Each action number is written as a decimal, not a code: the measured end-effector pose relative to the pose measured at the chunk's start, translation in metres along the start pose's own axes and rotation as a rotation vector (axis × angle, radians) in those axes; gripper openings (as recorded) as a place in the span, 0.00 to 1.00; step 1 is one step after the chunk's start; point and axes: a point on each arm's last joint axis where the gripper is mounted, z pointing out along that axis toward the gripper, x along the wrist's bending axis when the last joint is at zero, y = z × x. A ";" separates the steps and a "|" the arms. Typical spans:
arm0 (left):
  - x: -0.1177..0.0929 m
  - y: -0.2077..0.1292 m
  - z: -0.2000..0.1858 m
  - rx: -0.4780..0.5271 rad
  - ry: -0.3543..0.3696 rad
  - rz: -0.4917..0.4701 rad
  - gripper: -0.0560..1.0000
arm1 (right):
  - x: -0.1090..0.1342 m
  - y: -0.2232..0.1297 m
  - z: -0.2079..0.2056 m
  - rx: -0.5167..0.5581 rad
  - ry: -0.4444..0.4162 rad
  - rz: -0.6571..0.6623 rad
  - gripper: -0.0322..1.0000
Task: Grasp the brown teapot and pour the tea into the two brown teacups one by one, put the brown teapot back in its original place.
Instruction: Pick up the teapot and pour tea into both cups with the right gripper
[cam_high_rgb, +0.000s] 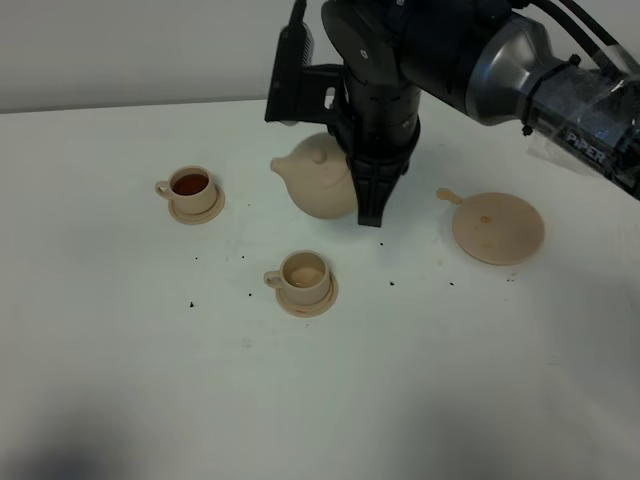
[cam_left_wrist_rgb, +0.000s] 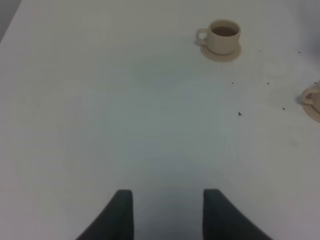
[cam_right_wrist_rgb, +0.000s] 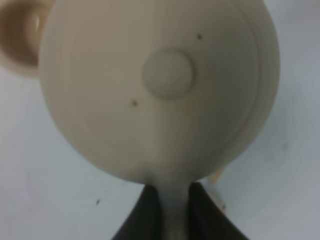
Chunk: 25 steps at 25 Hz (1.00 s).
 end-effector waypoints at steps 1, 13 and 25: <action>0.000 0.000 0.000 0.000 0.000 0.000 0.41 | 0.005 -0.006 0.003 0.025 0.014 -0.001 0.15; 0.000 0.000 0.000 0.000 0.000 0.000 0.41 | 0.058 -0.036 0.024 0.071 -0.103 -0.086 0.15; 0.000 0.000 0.000 0.000 0.000 0.000 0.41 | 0.079 -0.020 0.059 0.110 -0.222 -0.211 0.15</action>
